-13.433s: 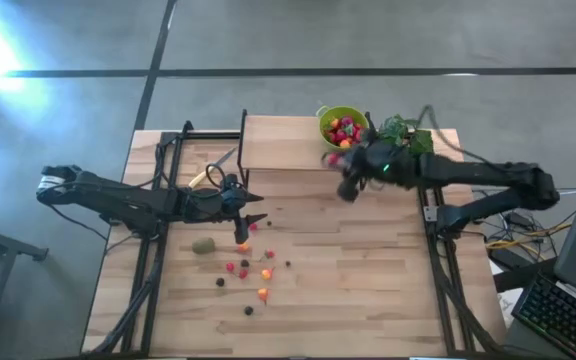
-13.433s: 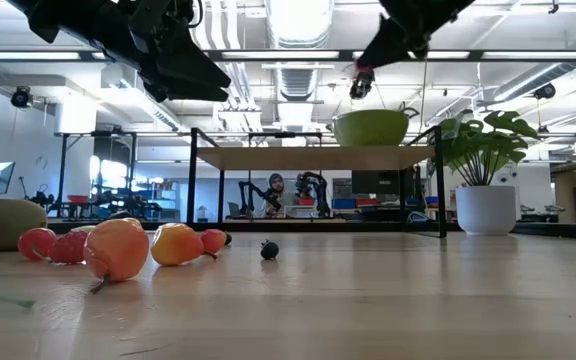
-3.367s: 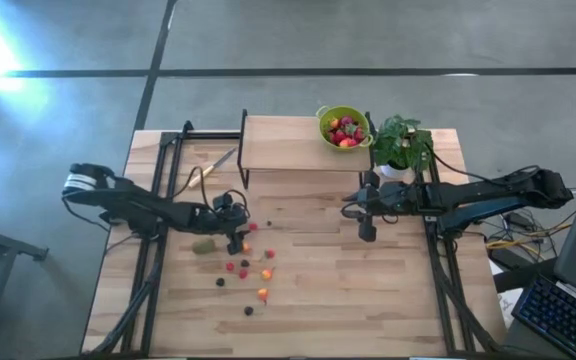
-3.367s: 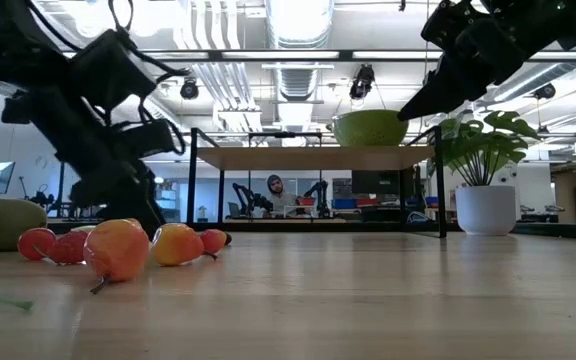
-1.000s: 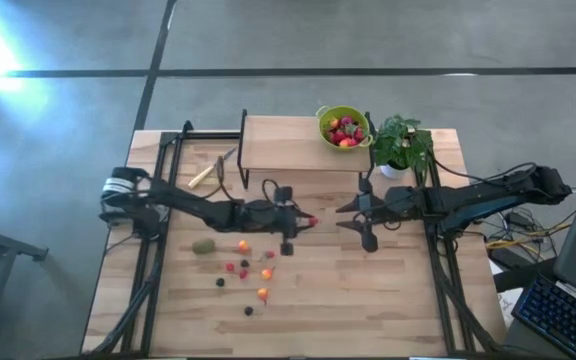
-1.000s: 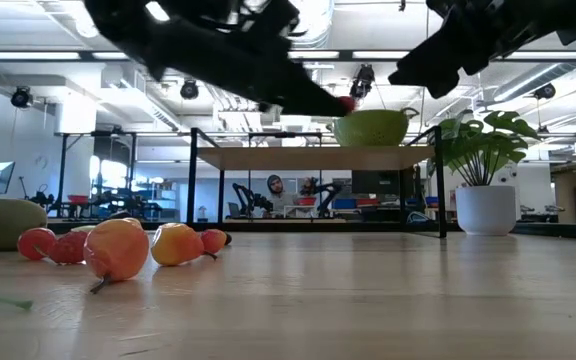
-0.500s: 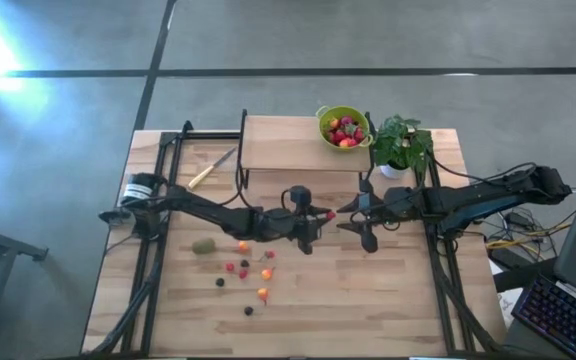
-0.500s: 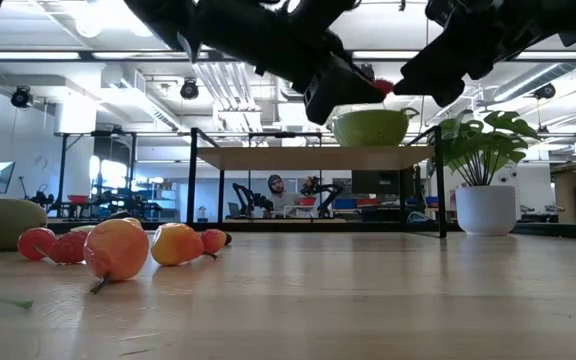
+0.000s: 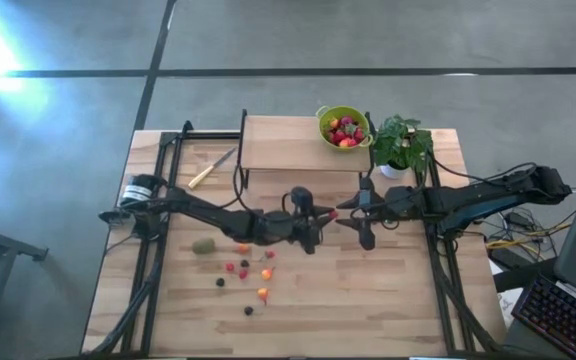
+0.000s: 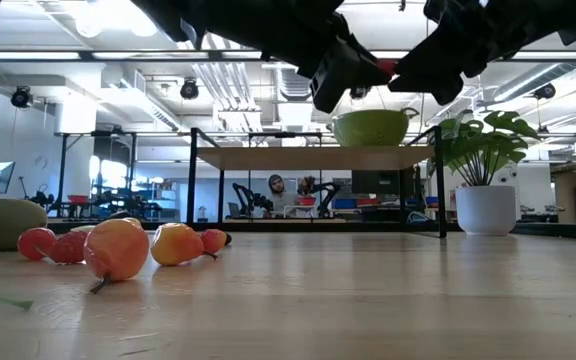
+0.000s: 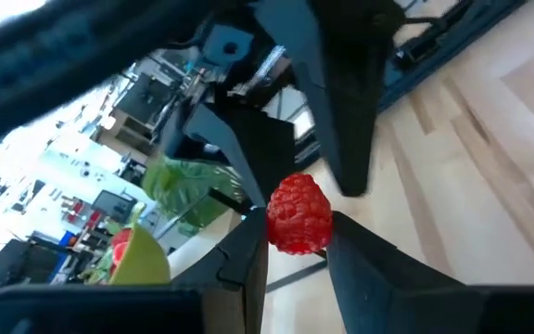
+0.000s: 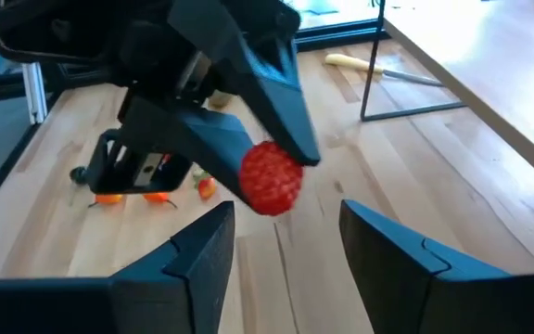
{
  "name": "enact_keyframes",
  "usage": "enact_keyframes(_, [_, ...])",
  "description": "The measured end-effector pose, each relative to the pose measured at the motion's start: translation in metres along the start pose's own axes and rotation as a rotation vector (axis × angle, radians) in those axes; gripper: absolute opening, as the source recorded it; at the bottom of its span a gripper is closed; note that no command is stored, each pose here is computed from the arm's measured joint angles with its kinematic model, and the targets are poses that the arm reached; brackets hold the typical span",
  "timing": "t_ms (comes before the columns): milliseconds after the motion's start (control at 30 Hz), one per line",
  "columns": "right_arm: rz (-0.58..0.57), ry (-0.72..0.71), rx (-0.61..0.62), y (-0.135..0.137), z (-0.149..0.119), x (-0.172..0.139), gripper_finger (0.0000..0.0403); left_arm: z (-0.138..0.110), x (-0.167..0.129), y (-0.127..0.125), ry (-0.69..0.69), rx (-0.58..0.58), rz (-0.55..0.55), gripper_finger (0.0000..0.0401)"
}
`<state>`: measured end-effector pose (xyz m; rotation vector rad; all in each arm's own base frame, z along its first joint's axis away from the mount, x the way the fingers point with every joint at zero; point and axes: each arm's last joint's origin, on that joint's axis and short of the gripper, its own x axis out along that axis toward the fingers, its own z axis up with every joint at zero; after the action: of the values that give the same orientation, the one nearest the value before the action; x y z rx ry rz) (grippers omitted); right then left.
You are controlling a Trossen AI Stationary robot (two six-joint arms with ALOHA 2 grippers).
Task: Build produce basket
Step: Put the raspberry into the green basket
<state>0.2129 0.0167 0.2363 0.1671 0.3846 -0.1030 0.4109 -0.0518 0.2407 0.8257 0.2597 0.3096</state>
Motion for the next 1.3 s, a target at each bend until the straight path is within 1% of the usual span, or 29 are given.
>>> enact_keyframes(200, [0.01,-0.043,0.006,0.001,0.004,0.0,0.0208,0.0,0.001,0.002,-0.004,0.016,0.009,0.0103])
enact_keyframes(367, [0.016,-0.068,0.008,0.001,0.007,0.0,0.0209,0.0,0.001,0.003,-0.009,0.02,0.016,0.0103])
enact_keyframes(600, [0.024,-0.109,0.003,0.002,0.011,0.0,0.0181,0.005,0.003,0.008,-0.02,0.023,0.032,0.0103])
enact_keyframes(1033, [-0.012,-0.117,-0.013,0.001,0.011,0.0,0.0105,0.005,0.003,0.009,-0.014,0.038,0.038,0.0103])
enact_keyframes(1133, [-0.013,-0.117,-0.013,0.001,0.011,0.0,0.01,0.005,0.003,0.009,-0.013,0.038,0.039,0.0103])
enact_keyframes(1300, [-0.013,-0.117,-0.015,0.001,0.011,0.0,0.0108,0.005,0.003,0.009,-0.015,0.034,0.038,0.0103])
